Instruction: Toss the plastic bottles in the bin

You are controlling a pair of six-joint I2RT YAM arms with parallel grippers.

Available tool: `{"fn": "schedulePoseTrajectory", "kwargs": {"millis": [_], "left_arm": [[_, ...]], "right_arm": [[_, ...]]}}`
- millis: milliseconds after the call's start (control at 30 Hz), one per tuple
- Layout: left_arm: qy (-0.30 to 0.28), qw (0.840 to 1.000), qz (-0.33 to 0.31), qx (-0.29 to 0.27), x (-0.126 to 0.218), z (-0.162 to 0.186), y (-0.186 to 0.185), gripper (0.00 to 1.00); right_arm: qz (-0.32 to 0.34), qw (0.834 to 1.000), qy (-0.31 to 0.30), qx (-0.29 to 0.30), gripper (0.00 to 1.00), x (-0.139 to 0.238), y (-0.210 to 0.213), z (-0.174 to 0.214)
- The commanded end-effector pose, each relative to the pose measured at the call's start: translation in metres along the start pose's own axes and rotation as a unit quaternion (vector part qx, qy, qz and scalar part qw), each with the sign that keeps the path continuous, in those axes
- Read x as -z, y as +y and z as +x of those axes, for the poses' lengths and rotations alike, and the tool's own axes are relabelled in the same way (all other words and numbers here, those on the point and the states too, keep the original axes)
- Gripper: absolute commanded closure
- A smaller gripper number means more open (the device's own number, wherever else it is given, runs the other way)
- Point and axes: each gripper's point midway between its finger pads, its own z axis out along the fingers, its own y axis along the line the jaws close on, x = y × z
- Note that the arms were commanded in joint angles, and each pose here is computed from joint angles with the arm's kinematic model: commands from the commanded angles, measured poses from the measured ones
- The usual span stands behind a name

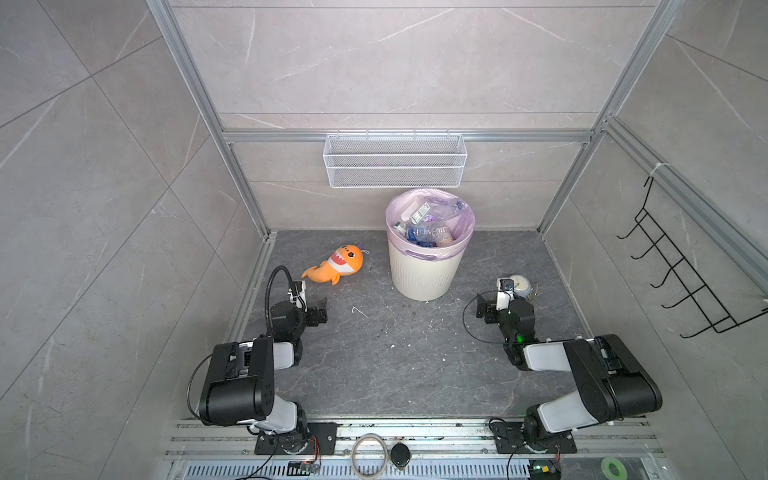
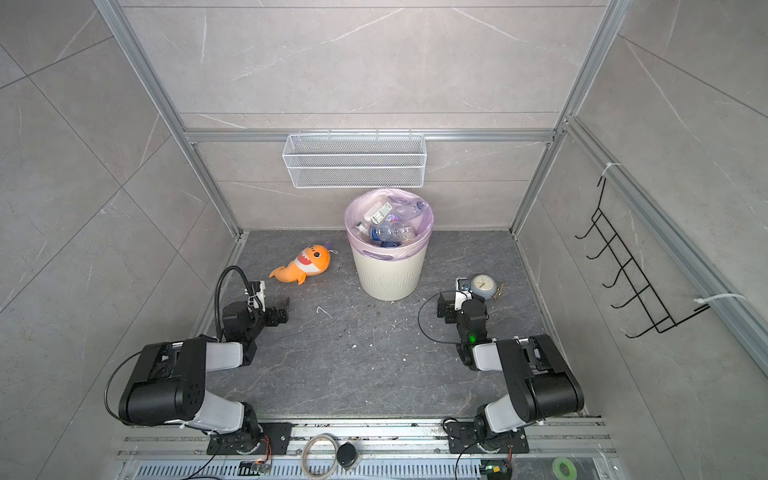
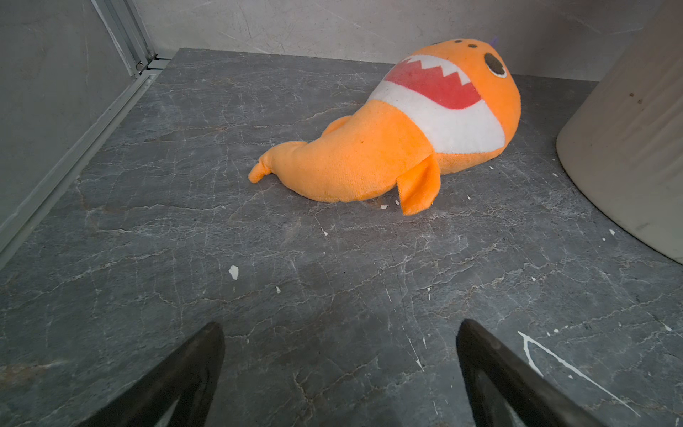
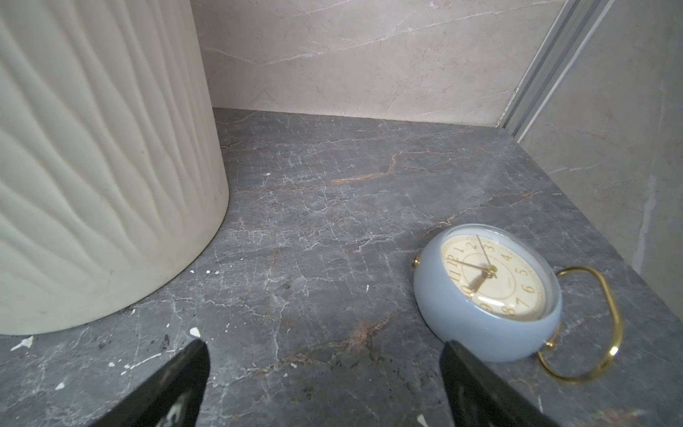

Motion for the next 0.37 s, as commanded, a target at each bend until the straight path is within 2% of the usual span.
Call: {"fn": "schedulePoseTrajectory", "kwargs": {"millis": [0, 333], "left_arm": [[-0.019, 1.0, 0.011, -0.011, 0.0001, -0.0103, -0.0026, 0.0], [-0.02, 1.0, 0.01, -0.011, 0.0001, -0.0105, -0.0019, 0.0]], "right_arm": [[-0.002, 1.0, 0.005, 0.004, 0.01, -0.0033, 0.0001, -0.0008], [-0.001, 1.0, 0.004, 0.005, 0.01, -0.0029, -0.0008, -0.0011]]}}
